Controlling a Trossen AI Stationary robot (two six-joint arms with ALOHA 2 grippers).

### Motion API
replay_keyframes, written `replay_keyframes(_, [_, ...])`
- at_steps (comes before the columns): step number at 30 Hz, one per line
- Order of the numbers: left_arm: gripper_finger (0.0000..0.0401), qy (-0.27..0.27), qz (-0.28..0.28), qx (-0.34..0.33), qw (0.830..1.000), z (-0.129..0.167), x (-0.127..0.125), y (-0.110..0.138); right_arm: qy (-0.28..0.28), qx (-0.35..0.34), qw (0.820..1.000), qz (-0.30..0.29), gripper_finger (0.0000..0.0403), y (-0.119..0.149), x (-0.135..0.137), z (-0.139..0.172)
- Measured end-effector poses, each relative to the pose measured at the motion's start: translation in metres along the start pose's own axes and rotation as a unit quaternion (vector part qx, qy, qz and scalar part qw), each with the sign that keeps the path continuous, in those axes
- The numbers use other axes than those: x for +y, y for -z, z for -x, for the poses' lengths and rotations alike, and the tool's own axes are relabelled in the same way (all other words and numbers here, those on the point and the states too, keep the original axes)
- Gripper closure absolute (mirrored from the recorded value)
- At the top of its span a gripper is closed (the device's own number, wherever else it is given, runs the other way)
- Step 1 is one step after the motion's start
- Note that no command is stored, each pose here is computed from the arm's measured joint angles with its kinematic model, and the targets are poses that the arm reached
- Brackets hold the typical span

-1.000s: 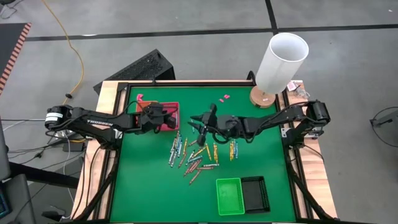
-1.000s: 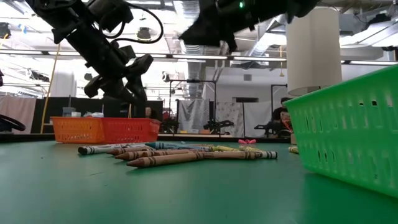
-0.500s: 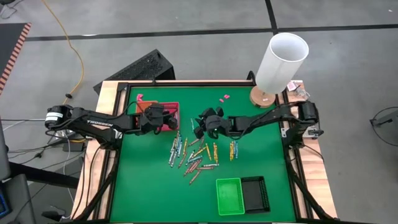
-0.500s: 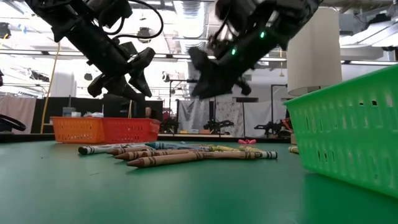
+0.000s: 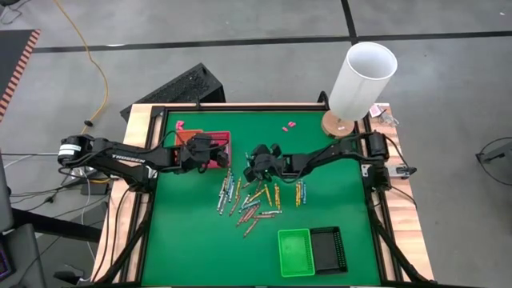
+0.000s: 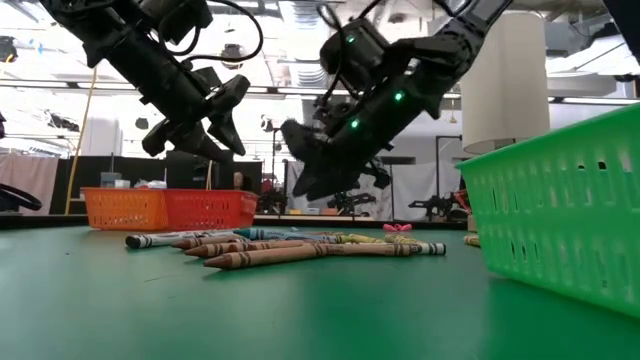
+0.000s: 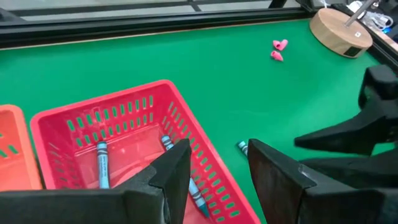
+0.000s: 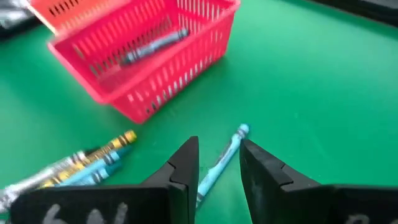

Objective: Sort crayons
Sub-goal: Put the blue crayon into the red bin

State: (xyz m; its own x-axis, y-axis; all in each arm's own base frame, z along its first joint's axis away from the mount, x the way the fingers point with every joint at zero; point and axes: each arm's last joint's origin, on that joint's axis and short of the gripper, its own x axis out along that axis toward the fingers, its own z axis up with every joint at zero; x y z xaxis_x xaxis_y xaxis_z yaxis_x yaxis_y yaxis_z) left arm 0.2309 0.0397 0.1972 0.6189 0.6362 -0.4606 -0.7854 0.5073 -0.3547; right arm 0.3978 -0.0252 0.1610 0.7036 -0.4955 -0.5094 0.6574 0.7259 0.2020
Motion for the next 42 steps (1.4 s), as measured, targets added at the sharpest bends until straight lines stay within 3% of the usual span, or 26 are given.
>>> replay_keyframes(17, [0.0253,-0.001,-0.005,0.0,1.0,0.0,0.0,0.0,0.021,0.059,0.997,0.034,0.029,0.012,0.005,-0.018])
replay_keyframes(34, [0.0253,-0.001,-0.005,0.0,1.0,0.0,0.0,0.0,0.026,0.062,0.997,0.028,0.0291,0.026,0.004,-0.03])
replay_keyframes(42, [0.0253,-0.001,-0.007,0.0,1.0,0.0,0.0,0.0,0.033,0.069,0.996,0.038,0.0347,0.029,0.003,-0.031])
